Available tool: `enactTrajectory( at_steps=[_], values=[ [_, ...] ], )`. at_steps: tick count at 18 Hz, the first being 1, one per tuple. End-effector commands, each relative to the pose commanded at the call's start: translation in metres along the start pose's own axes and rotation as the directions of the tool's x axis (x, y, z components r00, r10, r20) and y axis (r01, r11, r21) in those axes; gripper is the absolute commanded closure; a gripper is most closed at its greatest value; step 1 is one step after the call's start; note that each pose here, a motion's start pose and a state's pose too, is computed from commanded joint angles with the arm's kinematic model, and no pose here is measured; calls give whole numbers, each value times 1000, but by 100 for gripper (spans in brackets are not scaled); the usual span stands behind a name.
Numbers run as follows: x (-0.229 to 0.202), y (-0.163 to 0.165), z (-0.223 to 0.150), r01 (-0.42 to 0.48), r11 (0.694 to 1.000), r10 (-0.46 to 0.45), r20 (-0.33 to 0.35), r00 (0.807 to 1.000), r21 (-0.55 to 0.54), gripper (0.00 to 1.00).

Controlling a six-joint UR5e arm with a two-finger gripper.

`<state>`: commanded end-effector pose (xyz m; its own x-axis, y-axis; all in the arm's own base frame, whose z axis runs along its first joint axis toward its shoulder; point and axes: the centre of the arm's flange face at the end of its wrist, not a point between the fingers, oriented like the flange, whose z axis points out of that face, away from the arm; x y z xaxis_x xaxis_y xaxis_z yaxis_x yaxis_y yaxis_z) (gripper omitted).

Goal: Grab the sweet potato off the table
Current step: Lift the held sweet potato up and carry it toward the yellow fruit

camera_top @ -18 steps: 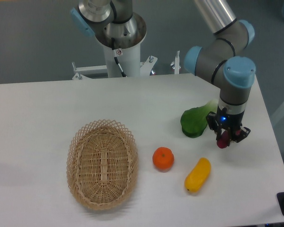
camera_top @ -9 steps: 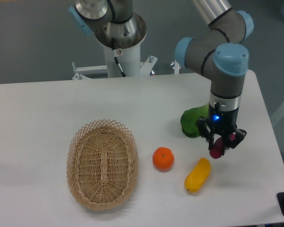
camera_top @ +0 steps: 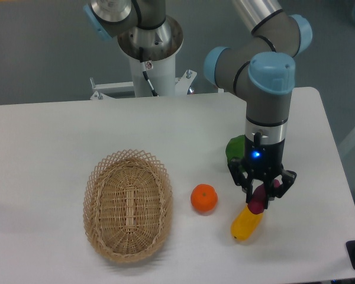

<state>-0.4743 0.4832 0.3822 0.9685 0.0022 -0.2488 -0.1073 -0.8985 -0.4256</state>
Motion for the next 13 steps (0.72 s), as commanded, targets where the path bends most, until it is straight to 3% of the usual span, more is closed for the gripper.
enactTrajectory(
  at_steps=[13],
  values=[
    [4,-4,-1,-1,1000,1,-1,1000,4,59]
  ],
)
